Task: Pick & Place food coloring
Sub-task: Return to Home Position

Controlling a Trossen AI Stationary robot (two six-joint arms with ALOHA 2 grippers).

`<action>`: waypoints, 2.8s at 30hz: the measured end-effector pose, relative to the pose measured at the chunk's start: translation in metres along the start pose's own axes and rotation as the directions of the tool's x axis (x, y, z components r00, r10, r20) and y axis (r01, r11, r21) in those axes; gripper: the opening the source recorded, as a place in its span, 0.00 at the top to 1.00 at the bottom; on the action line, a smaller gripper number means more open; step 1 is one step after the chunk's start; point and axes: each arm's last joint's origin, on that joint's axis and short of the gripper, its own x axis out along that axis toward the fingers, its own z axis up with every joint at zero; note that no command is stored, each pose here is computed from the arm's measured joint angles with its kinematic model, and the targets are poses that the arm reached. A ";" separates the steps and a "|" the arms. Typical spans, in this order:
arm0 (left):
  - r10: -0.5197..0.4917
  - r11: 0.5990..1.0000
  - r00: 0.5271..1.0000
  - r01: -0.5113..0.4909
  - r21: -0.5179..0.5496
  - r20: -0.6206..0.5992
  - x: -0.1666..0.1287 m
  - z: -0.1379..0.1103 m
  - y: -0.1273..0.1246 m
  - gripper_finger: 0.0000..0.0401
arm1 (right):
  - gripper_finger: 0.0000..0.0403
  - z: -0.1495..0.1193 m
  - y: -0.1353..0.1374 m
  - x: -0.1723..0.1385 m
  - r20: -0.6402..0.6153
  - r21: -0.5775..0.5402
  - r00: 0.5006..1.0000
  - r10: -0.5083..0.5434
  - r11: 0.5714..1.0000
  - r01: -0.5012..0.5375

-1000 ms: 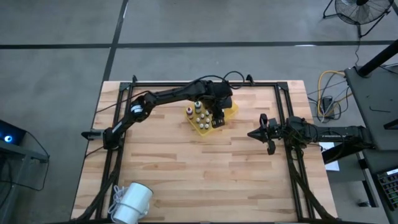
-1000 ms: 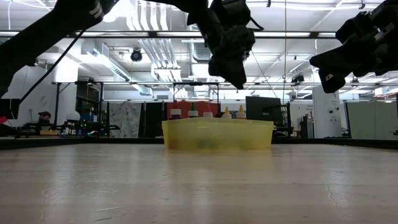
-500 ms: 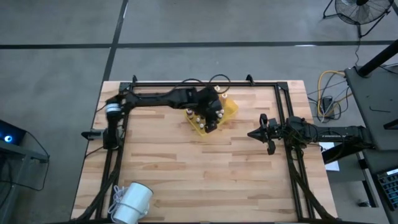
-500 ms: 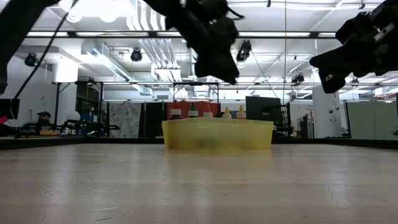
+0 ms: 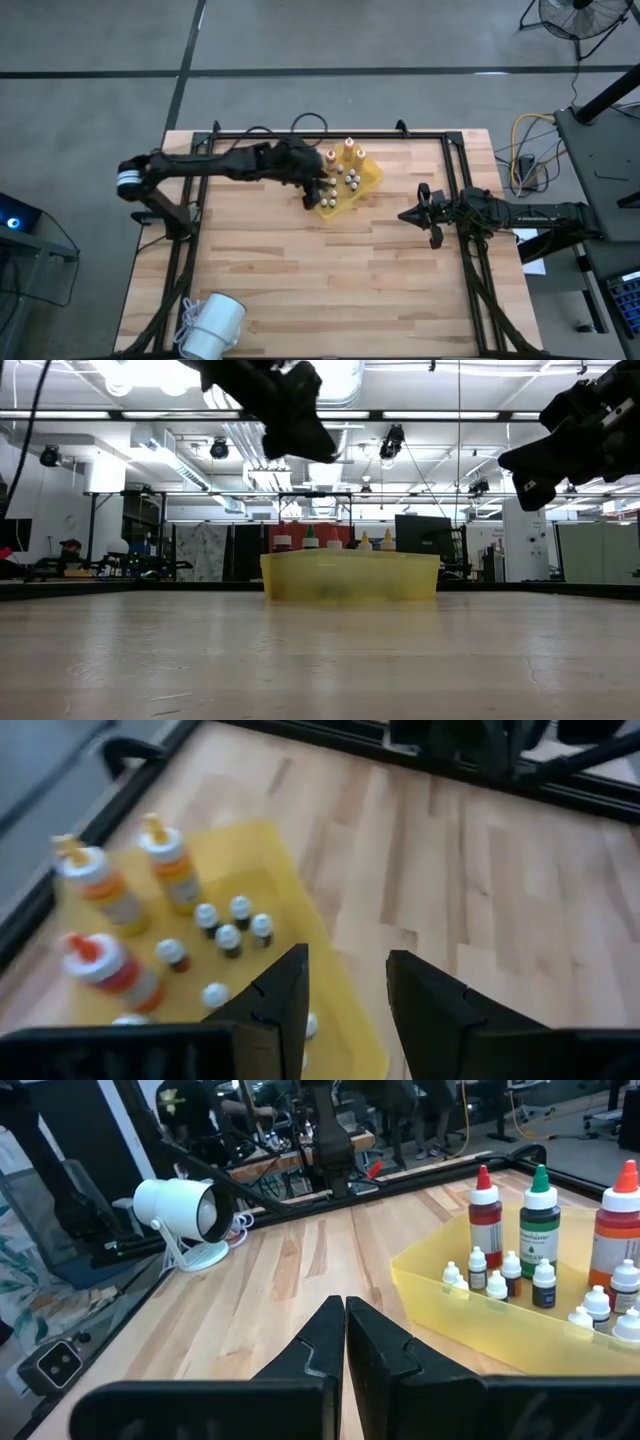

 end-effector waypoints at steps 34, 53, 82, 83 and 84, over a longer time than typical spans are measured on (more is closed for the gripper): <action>0.068 0.994 0.956 -0.040 -0.103 0.286 -0.092 0.007 -0.003 1.00 | 0.98 -0.001 0.000 0.000 -0.006 0.001 1.000 -0.001 1.000 0.001; 0.065 0.989 0.955 -0.023 -0.146 0.290 -0.092 0.007 -0.003 1.00 | 0.98 -0.001 0.000 0.000 -0.006 0.001 1.000 -0.001 1.000 0.001; -0.116 0.993 0.882 0.110 0.040 0.457 -0.155 -0.068 -0.031 1.00 | 0.98 -0.001 0.000 0.000 -0.007 0.001 1.000 -0.002 1.000 0.002; -0.128 0.992 0.872 0.116 0.056 0.472 -0.158 -0.072 -0.031 1.00 | 0.98 -0.001 0.000 0.000 -0.008 0.001 1.000 -0.001 1.000 0.001; -0.140 0.990 0.865 0.122 0.069 0.481 -0.161 -0.078 -0.032 1.00 | 0.98 -0.001 0.000 0.000 -0.009 0.001 1.000 -0.001 1.000 0.001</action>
